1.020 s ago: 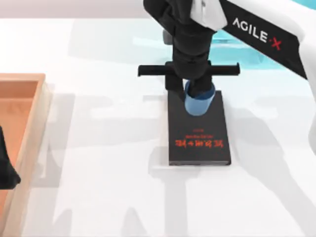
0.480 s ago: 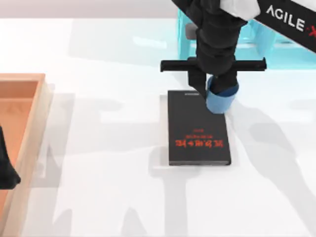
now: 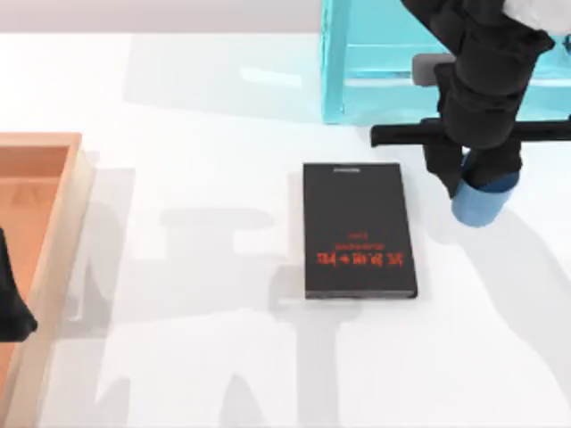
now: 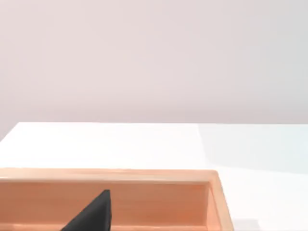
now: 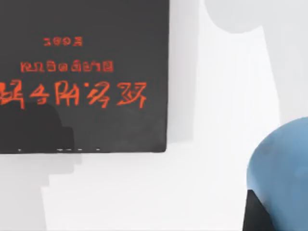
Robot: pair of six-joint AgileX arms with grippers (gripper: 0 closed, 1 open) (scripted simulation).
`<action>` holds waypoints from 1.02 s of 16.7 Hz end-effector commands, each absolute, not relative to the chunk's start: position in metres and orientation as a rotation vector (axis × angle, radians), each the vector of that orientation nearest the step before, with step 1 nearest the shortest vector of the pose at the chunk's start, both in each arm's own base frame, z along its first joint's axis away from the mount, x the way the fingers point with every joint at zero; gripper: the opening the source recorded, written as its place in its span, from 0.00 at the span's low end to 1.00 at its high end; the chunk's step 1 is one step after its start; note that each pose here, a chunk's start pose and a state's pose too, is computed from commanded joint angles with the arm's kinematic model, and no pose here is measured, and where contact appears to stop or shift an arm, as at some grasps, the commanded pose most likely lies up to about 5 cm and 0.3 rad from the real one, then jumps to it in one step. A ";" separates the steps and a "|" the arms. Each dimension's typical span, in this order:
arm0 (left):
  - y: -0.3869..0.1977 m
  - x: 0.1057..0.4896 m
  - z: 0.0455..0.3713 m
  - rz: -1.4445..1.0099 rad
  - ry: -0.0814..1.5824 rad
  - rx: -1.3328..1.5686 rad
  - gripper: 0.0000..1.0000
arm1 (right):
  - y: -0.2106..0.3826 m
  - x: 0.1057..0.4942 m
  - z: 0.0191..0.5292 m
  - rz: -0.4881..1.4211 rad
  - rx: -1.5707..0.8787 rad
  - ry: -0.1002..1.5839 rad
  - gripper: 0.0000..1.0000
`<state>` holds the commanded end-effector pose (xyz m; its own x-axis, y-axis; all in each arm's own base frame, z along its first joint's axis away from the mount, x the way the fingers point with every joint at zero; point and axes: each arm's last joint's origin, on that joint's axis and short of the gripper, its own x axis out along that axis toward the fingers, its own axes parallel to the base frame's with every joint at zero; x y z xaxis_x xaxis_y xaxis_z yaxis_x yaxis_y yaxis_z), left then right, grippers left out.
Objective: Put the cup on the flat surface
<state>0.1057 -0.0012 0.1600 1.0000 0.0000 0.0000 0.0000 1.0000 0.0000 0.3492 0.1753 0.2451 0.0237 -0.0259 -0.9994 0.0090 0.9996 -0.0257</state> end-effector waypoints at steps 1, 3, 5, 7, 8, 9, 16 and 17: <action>-0.001 0.106 0.160 0.000 0.000 0.000 1.00 | 0.175 0.349 0.245 -0.027 -0.013 1.547 0.00; -0.001 0.106 0.160 0.000 0.000 0.000 1.00 | 0.178 0.349 0.244 -0.026 -0.018 1.549 0.00; -0.001 0.106 0.160 0.000 0.000 0.000 1.00 | 0.176 0.350 0.240 -0.029 -0.016 1.549 0.00; -0.001 0.106 0.160 0.000 0.000 0.000 1.00 | 0.173 0.351 0.226 -0.033 -0.009 1.547 0.00; -0.001 0.106 0.160 0.000 0.000 0.000 1.00 | 0.171 0.352 0.218 -0.032 -0.007 1.545 0.00; -0.001 0.106 0.160 0.000 0.000 0.000 1.00 | 0.170 0.352 0.209 -0.030 -0.007 1.542 0.00; -0.001 0.106 0.160 0.000 0.000 0.000 1.00 | 0.166 0.350 0.181 -0.027 -0.013 1.547 0.00; -0.001 0.106 0.160 0.000 0.000 0.000 1.00 | 0.166 0.350 0.181 -0.027 -0.013 1.547 0.00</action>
<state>0.1057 -0.0012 0.1600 1.0000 0.0000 0.0000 0.0000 1.0000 0.0000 0.3499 0.1655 0.1809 0.0237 -0.0259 -0.9994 0.0091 0.9996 -0.0257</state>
